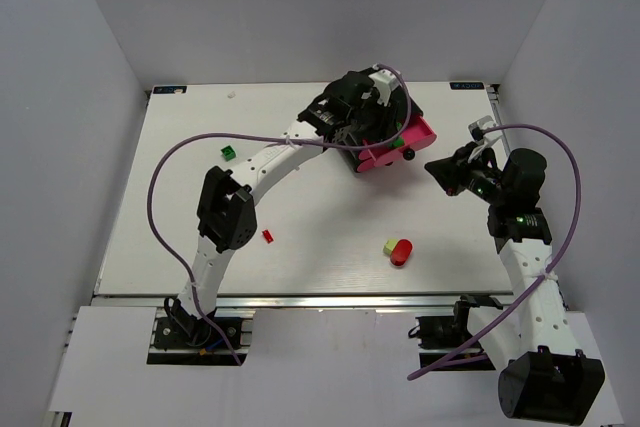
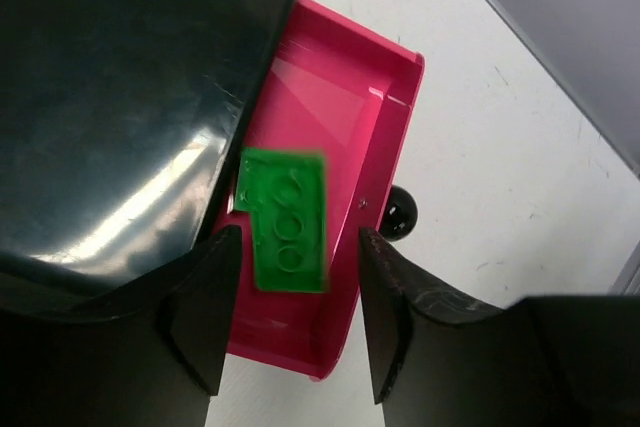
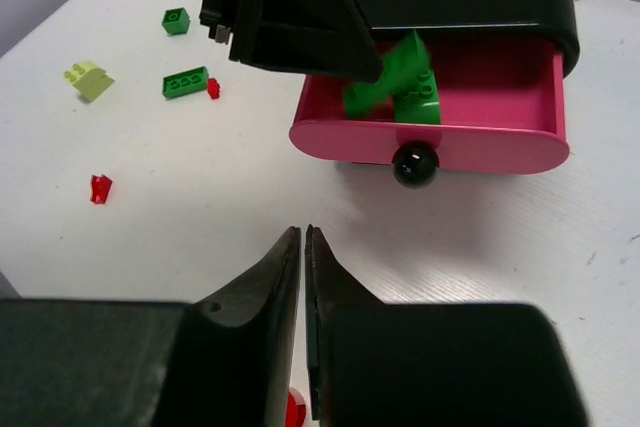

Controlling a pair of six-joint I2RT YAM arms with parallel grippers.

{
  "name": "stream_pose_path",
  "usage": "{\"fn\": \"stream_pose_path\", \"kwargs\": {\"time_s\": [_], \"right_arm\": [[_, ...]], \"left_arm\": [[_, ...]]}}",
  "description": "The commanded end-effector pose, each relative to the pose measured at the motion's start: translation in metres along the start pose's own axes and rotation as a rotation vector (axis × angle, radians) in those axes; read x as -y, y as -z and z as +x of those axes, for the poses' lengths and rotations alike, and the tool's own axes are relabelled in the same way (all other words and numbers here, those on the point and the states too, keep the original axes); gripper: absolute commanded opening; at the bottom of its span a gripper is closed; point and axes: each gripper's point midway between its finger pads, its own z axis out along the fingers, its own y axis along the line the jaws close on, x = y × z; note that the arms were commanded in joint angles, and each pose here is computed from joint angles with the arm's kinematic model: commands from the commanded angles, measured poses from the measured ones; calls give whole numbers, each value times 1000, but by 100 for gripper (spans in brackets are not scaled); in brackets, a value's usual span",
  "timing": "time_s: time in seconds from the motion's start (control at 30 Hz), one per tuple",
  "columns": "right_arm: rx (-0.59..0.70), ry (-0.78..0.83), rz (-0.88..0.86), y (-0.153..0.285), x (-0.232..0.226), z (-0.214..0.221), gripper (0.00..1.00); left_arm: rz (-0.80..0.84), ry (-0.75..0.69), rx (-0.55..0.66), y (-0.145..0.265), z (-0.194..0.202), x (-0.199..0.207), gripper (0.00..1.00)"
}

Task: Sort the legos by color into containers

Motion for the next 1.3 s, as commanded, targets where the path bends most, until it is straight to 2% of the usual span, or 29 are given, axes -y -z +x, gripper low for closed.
{"fn": "stream_pose_path", "kwargs": {"time_s": [0.0, 0.03, 0.1, 0.13, 0.23, 0.27, 0.3, 0.33, 0.4, 0.43, 0.47, 0.5, 0.53, 0.57, 0.6, 0.63, 0.67, 0.7, 0.73, 0.77, 0.87, 0.9, 0.97, 1.03, 1.1, 1.13, 1.17, 1.27], "right_arm": [[41, 40, -35, 2, -7, -14, 11], [37, 46, -61, 2, -11, -12, 23], [34, 54, -93, 3, -16, -11, 34], [31, 53, -135, 3, -23, -10, 45], [28, 146, -249, 6, -39, -5, 61], [23, 167, -288, 7, -44, -1, 64], [22, 189, -327, 8, -49, 3, 64], [25, 208, -415, 12, -63, 8, 64], [23, 285, -515, 14, -73, 24, 59], [33, 313, -586, 17, -85, 28, 55], [44, 366, -623, 16, -91, 28, 54], [60, 454, -681, 15, -104, 32, 54], [64, 494, -701, 13, -107, 34, 57], [48, 518, -708, 7, -105, 37, 60], [73, 636, -765, -1, -120, 27, 62], [3, 653, -728, -10, -112, 33, 68], [-58, 646, -748, -26, -109, 44, 71], [-49, 728, -813, -37, -131, 32, 75], [-116, 786, -785, -51, -124, 39, 88], [-190, 776, -797, -72, -119, 56, 89], [-268, 908, -880, -120, -150, 76, 89], [-295, 951, -854, -135, -148, 78, 89], [-300, 1011, -909, -170, -168, 87, 89], [-293, 1060, -931, -206, -177, 89, 88], [-302, 1058, -929, -231, -181, 90, 86], [-346, 1026, -943, -251, -179, 113, 83], [-295, 1024, -912, -272, -189, 88, 82], [-294, 947, -861, -314, -194, 99, 78]], "left_arm": [[-24, -14, 86, 20, -37, 5, 60], [-22, -13, 96, 23, -42, 7, 63], [1, -14, 131, 32, -56, 14, 68], [15, -13, 151, 38, -64, 19, 69], [40, -15, 235, 70, -95, 33, 68], [38, -12, 248, 78, -99, 35, 66], [35, -9, 260, 89, -102, 37, 50], [44, -7, 317, 124, -119, 47, 39], [-28, 33, 280, 138, -88, 22, 15], [-45, 26, 357, 188, -99, 30, 0], [-119, 31, 381, 205, -90, 17, 0], [-204, 45, 296, 201, -37, -5, 0], [-260, 49, 295, 216, -20, -19, 0], [-295, 51, 348, 256, -15, -19, 0], [-423, 68, 268, 255, 37, -50, 4], [-472, 78, 260, 267, 55, -59, 13], [-524, 87, 222, 276, 78, -68, 41], [-601, 100, 251, 299, 87, -80, 54], [-639, 112, 208, 301, 114, -88, 64], [-669, 118, 175, 307, 128, -92, 75], [-775, 151, 205, 336, 147, -105, 80], [-795, 167, 260, 352, 145, -106, 81], [-863, 195, 313, 369, 154, -114, 82], [-883, 232, 421, 396, 149, -114, 83], [-893, 267, 477, 414, 149, -112, 83], [-906, 314, 532, 429, 152, -112, 83], [-895, 331, 546, 432, 154, -111, 84], [-855, 358, 567, 439, 160, -105, 83]]}}
